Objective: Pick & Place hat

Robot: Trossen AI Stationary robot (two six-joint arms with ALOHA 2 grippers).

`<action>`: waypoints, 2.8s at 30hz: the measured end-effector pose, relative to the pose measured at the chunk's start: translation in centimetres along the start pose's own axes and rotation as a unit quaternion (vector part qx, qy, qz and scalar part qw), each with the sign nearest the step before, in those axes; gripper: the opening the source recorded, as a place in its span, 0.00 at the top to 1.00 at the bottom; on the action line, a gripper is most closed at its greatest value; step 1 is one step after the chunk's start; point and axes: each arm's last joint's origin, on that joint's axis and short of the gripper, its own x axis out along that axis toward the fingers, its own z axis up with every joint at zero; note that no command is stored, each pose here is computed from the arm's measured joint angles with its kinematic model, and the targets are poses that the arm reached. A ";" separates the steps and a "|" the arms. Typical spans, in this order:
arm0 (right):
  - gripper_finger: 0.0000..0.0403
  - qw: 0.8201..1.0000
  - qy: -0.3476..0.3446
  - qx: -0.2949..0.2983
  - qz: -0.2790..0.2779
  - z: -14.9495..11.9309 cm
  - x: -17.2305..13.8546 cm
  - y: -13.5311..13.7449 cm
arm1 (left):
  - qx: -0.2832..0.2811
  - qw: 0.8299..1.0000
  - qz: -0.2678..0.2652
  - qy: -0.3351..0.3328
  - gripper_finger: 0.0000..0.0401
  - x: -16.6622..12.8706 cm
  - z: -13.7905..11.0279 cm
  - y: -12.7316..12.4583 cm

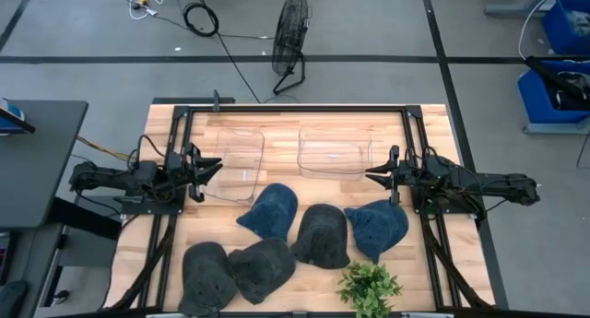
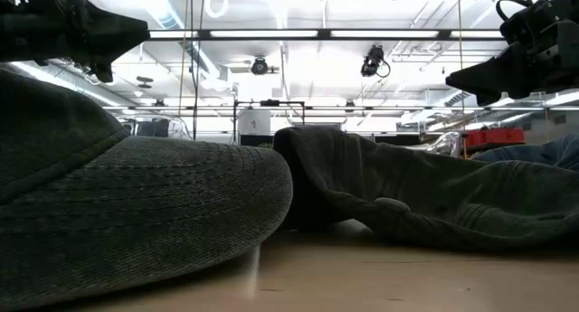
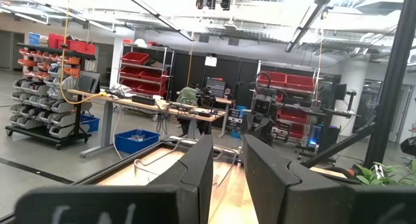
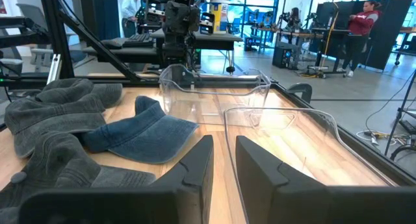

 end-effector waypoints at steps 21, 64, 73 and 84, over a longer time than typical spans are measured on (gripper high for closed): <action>0.82 1.000 0.000 0.000 0.000 0.0 0.0 0.0 | 0.006 0.988 -0.151 0.026 0.78 -0.1 1.2 -1.0; 0.82 0.999 -0.003 -0.019 -0.035 0.1 0.0 -0.2 | 0.168 0.853 -0.157 0.470 0.50 11.2 -2.1 -5.6; 0.82 0.991 -0.009 0.132 -0.016 0.1 0.0 -0.1 | 0.182 0.881 -0.192 0.392 0.50 13.3 -3.3 -7.3; 0.82 0.988 -0.008 0.149 -0.030 0.1 0.0 -0.2 | 0.186 0.858 -0.162 0.451 0.53 15.9 -6.4 -6.7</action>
